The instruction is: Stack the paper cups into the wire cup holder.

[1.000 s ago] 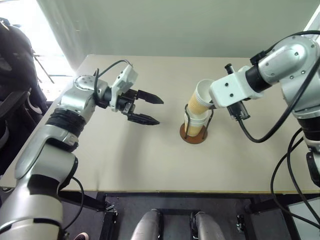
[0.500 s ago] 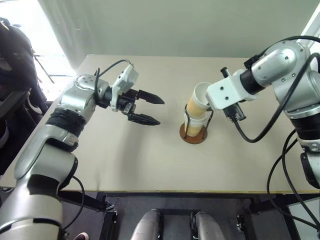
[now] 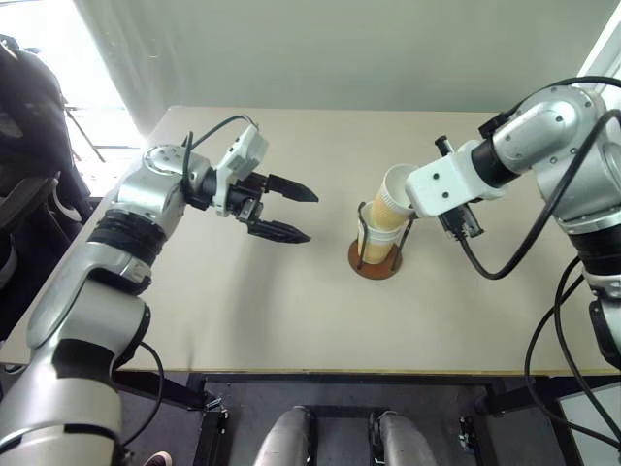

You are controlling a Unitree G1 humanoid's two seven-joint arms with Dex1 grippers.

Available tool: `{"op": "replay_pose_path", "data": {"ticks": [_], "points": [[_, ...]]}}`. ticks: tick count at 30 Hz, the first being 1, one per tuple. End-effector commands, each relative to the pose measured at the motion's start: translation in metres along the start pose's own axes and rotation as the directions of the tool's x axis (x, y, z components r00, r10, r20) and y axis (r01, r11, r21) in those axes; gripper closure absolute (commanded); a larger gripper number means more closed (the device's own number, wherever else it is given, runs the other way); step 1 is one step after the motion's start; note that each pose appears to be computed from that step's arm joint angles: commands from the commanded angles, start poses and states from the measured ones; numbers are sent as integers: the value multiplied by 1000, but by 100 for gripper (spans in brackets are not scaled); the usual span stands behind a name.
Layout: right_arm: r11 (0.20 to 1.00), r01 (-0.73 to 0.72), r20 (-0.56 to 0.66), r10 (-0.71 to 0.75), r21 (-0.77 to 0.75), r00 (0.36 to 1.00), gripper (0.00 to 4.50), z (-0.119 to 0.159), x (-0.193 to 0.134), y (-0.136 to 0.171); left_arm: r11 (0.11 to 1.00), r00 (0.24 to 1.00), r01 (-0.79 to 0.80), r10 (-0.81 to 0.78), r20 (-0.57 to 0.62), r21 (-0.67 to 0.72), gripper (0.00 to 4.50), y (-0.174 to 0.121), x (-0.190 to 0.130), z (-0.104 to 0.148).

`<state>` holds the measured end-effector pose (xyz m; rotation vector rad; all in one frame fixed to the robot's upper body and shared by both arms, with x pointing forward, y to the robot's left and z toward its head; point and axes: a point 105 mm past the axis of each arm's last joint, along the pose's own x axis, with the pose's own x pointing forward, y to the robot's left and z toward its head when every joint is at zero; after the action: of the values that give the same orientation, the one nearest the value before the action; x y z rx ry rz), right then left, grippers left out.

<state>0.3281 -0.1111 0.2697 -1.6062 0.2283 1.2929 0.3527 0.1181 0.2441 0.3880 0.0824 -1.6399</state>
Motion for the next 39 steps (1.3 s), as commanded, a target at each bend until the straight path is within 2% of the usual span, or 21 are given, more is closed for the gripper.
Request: {"op": "replay_pose_path", "data": {"ticks": [1, 4, 13, 17, 22, 25, 29, 39], "points": [[999, 26, 28, -26, -23, 999, 322, 11, -6, -4, 999, 1000, 9, -10, 26, 51, 0, -2, -7, 16], [999, 32, 45, -31, -20, 999, 214, 15, -5, -6, 999, 1000, 7, -8, 26, 49, 0, -2, -8, 16], [993, 104, 111, -109, 51, 988, 214, 22, -12, -20, 999, 999, -4, 3, 37, 41, 0, -1, -10, 16], [971, 168, 163, -196, 172, 967, 214, 20, -26, -30, 999, 996, -41, 40, 74, 11, 0, 5, -15, 20], [906, 234, 184, -312, 353, 932, 214, 3, -39, -35, 992, 976, -125, 129, 176, -36, 0, 21, -24, 31], [819, 287, 166, -414, 496, 895, 214, -19, -47, -37, 974, 949, -213, 224, 221, -74, 0, 31, -33, 34], [726, 314, 134, -486, 612, 863, 214, -43, -49, -32, 952, 927, -286, 303, 220, -108, 0, 37, -41, 29], [445, 432, -33, -666, 785, 745, 214, -102, -46, -26, 924, 898, -358, 380, 223, -132, 0, 38, -49, 16]]}}
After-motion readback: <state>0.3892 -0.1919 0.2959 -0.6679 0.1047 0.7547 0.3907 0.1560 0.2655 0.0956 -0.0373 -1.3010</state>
